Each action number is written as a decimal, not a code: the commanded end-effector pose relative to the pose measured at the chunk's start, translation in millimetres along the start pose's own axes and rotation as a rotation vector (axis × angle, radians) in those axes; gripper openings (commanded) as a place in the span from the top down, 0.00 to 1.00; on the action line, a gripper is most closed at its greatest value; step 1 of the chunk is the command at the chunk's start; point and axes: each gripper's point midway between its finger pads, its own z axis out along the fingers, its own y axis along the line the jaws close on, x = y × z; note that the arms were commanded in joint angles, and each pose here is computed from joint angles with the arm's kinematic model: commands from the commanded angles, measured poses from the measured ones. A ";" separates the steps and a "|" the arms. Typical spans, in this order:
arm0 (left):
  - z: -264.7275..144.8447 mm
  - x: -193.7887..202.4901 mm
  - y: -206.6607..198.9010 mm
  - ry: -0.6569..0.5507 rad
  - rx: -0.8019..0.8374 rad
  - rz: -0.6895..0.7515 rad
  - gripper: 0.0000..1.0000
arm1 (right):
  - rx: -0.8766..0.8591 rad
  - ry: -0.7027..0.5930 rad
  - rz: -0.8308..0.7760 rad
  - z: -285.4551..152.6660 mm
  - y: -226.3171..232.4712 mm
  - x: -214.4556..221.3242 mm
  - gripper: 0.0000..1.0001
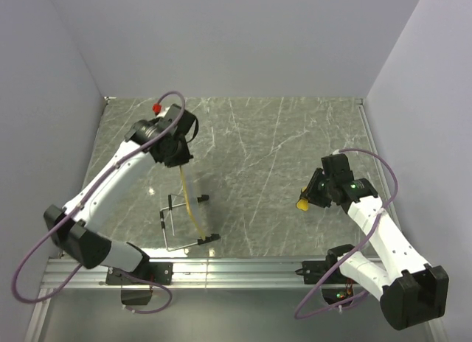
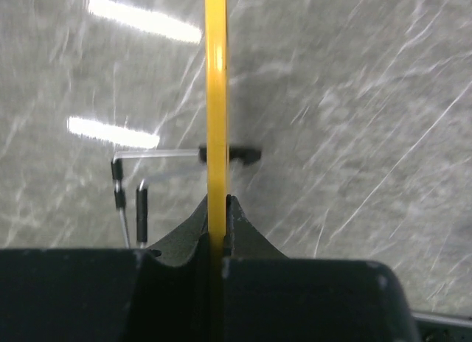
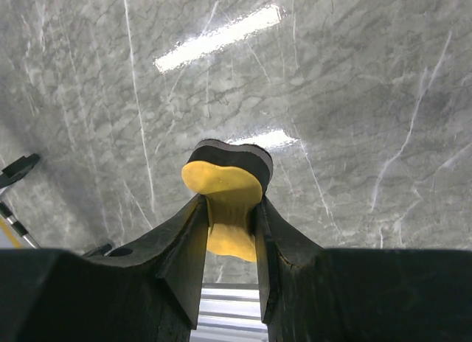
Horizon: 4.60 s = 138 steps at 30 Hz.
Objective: Erase the whiteboard
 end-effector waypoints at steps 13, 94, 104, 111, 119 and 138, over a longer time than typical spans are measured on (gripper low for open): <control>-9.1 72.7 14.0 0.009 0.215 -0.255 1.00 | 0.001 0.003 -0.043 2.5 -0.7 -4.0 1.00; 61.7 91.8 -97.3 0.042 0.533 0.321 1.00 | -0.373 0.364 -0.172 79.3 160.5 143.2 1.00; 58.3 91.2 -95.2 0.045 0.528 0.340 1.00 | -0.192 0.422 -0.104 87.4 96.9 167.9 1.00; 56.9 90.7 -98.4 0.052 0.539 0.352 1.00 | -0.039 0.436 -0.095 92.8 61.9 175.6 1.00; 62.3 99.1 -95.8 0.074 0.539 0.351 1.00 | -0.145 0.290 -0.116 45.3 95.6 136.3 1.00; 74.1 117.1 -89.0 0.112 0.541 0.311 1.00 | -0.546 0.280 -0.275 -33.5 225.8 118.5 1.00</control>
